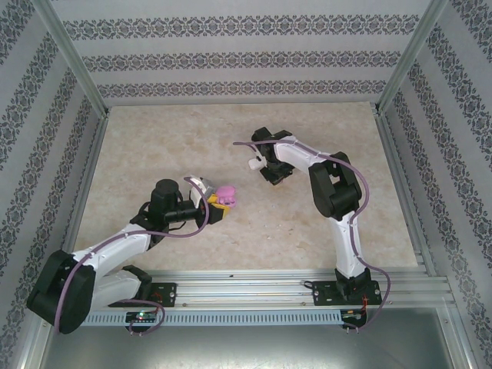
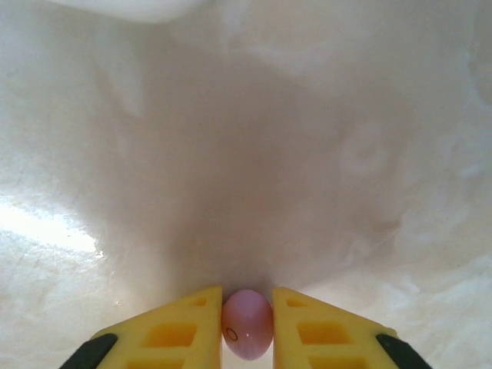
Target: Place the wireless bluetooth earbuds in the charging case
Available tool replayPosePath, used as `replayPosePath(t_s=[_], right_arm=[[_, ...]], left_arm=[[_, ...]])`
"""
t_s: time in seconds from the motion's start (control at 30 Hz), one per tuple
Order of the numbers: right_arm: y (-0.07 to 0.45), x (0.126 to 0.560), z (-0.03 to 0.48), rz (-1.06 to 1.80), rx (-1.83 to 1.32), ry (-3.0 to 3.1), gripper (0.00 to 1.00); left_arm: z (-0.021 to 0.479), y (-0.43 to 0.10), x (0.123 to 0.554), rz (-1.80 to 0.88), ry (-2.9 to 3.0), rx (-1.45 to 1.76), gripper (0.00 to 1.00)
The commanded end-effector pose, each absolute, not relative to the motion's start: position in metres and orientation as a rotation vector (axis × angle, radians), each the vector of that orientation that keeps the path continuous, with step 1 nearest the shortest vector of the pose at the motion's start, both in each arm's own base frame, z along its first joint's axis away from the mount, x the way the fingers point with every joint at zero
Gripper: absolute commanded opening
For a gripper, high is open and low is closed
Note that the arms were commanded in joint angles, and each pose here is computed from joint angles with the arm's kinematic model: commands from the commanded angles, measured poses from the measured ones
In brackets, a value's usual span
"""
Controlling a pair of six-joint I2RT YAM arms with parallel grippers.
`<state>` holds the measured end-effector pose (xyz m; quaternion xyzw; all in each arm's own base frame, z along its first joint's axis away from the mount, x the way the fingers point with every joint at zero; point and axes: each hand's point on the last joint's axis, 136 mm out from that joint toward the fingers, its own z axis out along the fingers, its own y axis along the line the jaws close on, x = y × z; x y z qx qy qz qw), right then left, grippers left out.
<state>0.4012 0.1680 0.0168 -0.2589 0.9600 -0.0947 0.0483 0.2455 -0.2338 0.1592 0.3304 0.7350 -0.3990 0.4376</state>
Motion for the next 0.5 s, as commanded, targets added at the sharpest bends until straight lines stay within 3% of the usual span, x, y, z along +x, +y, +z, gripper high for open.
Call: replayPosePath(t_s=[0.0, 0.47], right_arm=[[0.166, 0.393, 0.020, -0.206, -0.738, 2.975, 0.18], [0.199, 0.350, 0.105, 0.314, -0.439, 2.846, 0.17]], left_arm=[[0.180, -0.241, 0.242, -1.004, 1.762, 0.884, 0.23], [0.206, -0.236, 0.229, -1.038, 1.683, 0.844, 0.23]])
